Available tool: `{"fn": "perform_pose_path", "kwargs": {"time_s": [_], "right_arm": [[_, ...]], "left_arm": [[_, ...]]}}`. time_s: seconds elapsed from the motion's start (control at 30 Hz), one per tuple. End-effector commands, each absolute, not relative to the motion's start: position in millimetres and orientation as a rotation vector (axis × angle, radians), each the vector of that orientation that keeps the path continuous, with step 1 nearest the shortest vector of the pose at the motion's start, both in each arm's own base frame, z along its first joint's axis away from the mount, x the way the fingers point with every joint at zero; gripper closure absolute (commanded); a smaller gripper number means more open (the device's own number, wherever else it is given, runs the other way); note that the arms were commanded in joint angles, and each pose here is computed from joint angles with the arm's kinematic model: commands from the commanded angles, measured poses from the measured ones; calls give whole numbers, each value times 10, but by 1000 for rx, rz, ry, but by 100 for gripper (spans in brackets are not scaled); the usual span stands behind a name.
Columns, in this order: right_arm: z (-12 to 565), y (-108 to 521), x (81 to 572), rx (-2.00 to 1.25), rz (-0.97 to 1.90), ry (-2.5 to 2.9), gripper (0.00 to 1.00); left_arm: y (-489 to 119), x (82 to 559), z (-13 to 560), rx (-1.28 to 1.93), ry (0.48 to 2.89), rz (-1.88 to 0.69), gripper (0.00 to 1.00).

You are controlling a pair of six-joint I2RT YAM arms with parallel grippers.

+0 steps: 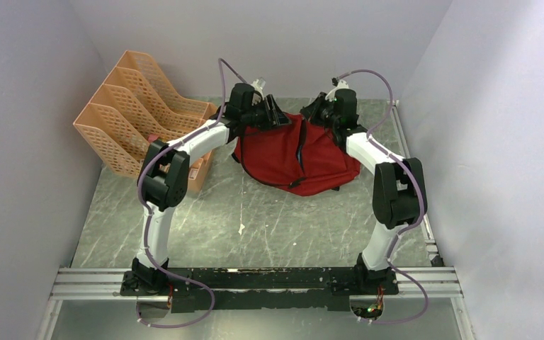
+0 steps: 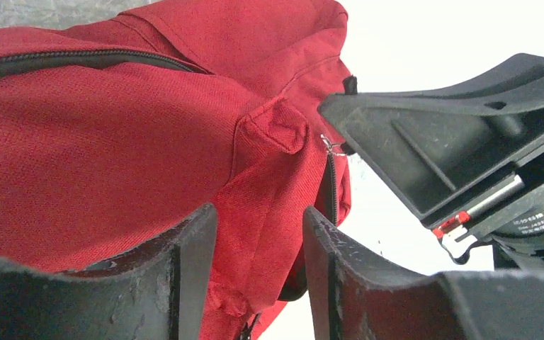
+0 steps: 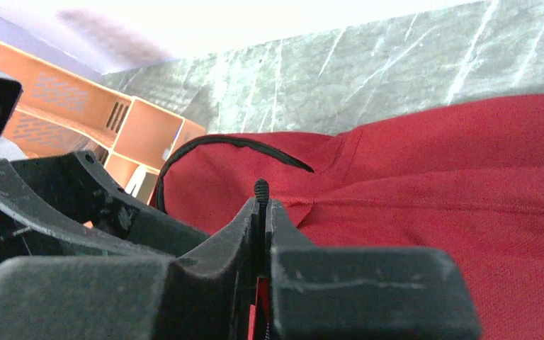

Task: Pack the student bag
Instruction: Zip the student bag at the center of the board.

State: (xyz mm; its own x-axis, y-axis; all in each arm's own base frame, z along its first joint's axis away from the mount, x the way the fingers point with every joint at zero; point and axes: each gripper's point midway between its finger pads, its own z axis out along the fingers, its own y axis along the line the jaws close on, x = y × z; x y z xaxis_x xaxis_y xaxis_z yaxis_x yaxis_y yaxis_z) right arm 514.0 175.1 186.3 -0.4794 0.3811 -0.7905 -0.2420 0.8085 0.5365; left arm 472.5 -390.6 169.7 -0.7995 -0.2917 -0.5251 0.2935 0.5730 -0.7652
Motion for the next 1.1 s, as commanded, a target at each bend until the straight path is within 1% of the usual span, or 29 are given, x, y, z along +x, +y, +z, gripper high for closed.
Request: {"fn": "perform_pose_path", "kwargs": {"time_s": [0.0, 0.1, 0.23, 0.27, 0.37, 0.6, 0.7, 0.9, 1.07], "right_arm": [[2097, 1701, 5309, 84, 747, 1868, 90], [2111, 1710, 5338, 84, 764, 1865, 84], [2138, 1713, 5357, 82, 775, 1861, 83], [2142, 1715, 5357, 80, 776, 1860, 85], [2136, 1721, 5350, 73, 779, 1865, 100], [2102, 1704, 5298, 73, 774, 1877, 100], [2104, 1702, 5239, 75, 780, 1885, 100], [2122, 1719, 4983, 77, 827, 1876, 100], [2087, 1709, 4859, 55, 827, 1871, 100]], "left_arm": [[-3945, 4644, 1714, 52, 2178, -1242, 48], [-3950, 4634, 1696, 61, 2184, -1242, 48], [-3955, 4625, 1684, 65, 2186, -1251, 49], [-3956, 4619, 1679, 66, 2188, -1253, 49], [-3958, 4611, 1669, 68, 2189, -1255, 50], [-3954, 4620, 1657, 70, 2191, -1251, 49], [-3938, 4666, 1680, 34, 2191, -1239, 47], [-3897, 4829, 1899, -187, 2156, -1235, 41], [-3831, 4970, 1911, -368, 2188, -1156, 38]]}}
